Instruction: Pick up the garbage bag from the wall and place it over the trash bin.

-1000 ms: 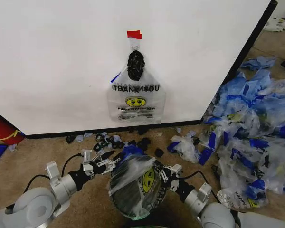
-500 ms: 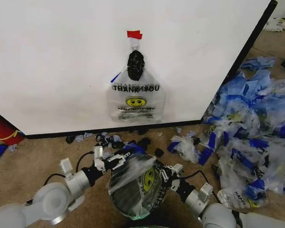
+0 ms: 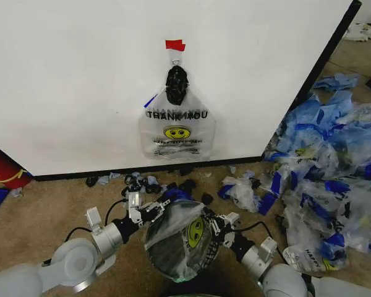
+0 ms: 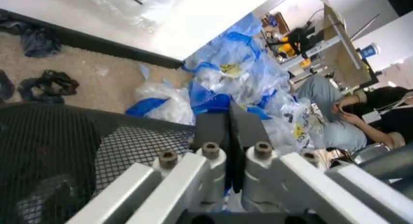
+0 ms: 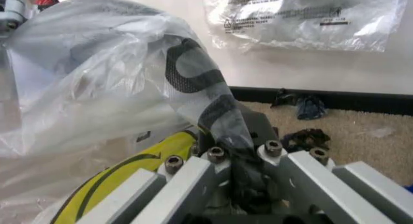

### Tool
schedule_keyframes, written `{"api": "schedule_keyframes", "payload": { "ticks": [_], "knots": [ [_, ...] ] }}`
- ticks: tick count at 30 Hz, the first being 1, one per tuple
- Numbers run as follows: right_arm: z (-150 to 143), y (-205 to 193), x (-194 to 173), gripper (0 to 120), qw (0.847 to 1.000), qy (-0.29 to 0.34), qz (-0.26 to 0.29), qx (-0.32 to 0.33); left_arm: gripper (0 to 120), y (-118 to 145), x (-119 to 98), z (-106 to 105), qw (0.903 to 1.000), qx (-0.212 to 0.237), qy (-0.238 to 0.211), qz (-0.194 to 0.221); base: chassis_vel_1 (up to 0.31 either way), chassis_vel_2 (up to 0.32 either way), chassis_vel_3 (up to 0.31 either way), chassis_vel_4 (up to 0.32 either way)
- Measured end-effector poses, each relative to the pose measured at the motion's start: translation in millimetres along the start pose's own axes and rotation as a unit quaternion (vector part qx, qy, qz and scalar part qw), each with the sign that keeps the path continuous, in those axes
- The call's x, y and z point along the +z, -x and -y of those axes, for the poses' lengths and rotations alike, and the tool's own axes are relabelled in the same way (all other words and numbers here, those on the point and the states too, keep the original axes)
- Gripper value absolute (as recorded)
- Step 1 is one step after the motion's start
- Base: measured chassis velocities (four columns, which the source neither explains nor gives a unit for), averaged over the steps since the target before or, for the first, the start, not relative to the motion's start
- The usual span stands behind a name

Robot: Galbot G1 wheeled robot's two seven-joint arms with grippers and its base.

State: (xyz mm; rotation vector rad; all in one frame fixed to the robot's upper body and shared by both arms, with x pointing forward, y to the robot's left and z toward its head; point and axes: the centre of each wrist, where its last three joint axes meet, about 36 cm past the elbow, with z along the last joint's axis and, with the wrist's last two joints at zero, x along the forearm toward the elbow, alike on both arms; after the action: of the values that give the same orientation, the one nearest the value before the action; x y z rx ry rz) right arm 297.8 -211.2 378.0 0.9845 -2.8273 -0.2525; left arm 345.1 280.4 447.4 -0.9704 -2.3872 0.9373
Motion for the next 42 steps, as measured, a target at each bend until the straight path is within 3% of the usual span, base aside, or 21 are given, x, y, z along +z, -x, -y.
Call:
{"api": "schedule_keyframes", "payload": {
  "ticks": [11,19,32,42],
  "knots": [
    [-1,1,0,0,1.0,-0.001,0.001,-0.001,0,1,-2,-1,1.0,-0.003,0.003,0.006,0.0,0.0,0.0,0.0],
    [-4,-2,-1,0,1.0,0.002,0.003,-0.006,0,3,-3,-14,0.9998,-0.013,0.008,0.009,0.0,0.0,0.0,0.0],
    [-9,-4,-14,0,1.0,0.019,0.014,-0.003,0,8,15,-43,0.9994,-0.03,0.016,0.011,0.0,0.0,0.0,0.0],
    [-18,-8,-30,0,0.999,0.036,0.019,-0.001,0,22,31,-77,0.9984,-0.045,0.027,0.021,0.0,0.0,0.0,0.0]
  ]
}}
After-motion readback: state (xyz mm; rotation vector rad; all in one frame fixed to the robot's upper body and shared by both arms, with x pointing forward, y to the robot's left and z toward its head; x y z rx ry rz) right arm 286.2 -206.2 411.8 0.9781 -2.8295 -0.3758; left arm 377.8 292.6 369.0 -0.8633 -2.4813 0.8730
